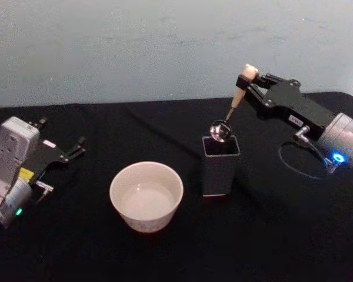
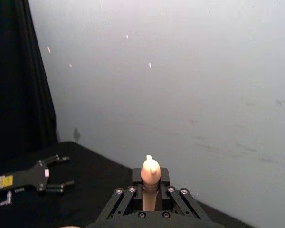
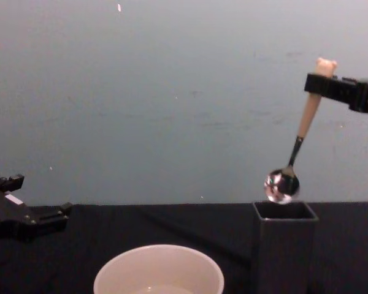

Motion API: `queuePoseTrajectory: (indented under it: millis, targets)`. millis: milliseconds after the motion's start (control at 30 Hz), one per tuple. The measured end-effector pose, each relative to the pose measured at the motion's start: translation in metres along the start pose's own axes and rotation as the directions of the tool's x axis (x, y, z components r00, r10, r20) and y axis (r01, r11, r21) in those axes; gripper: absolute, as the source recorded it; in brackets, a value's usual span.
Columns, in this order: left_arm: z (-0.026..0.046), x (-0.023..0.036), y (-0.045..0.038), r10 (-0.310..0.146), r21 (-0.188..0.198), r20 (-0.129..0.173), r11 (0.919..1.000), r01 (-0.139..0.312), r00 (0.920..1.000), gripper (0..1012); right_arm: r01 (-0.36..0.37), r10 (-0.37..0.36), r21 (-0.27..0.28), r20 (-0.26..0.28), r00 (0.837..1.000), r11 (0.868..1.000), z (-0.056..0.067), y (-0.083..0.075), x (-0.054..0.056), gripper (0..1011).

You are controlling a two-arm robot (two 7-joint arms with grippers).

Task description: Pick up the stirring spoon with one hand, stir inside the cup, then place it back in its original position.

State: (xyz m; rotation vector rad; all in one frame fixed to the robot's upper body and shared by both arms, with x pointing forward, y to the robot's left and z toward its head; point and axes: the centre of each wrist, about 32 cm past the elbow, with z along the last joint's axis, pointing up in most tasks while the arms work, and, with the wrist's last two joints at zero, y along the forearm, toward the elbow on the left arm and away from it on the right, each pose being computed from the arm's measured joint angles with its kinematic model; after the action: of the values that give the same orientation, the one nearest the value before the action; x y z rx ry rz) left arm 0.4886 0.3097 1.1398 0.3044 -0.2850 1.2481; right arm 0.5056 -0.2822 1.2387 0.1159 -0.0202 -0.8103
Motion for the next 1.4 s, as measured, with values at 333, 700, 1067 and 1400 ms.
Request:
queuePoseTrajectory:
  millis: [333,700,1067,1400]
  targets:
    - [0.0000,0.0000,0.0000,0.000,0.000,0.000,1.0000,0.000,1.0000,1001,-0.052,0.051,0.032,0.011,0.999,0.998,0.004,0.014,-0.008,207]
    - [0.0000,0.0000,0.0000,0.000,0.000,0.000,1.0000,0.000,1.0000,1001,-0.162,0.161,0.026,0.016,0.987,0.986,-0.006,0.032,-0.020,207]
    - [0.0000,0.0000,0.0000,0.000,0.000,0.000,1.0000,0.000,1.0000,1001,-0.251,0.251,-0.011,0.030,0.968,0.968,-0.018,0.047,-0.030,207]
    - [0.0000,0.0000,0.0000,0.000,0.000,0.000,1.0000,0.000,1.0000,1001,-0.307,0.311,-0.067,0.053,0.949,0.949,-0.034,0.051,-0.036,207]
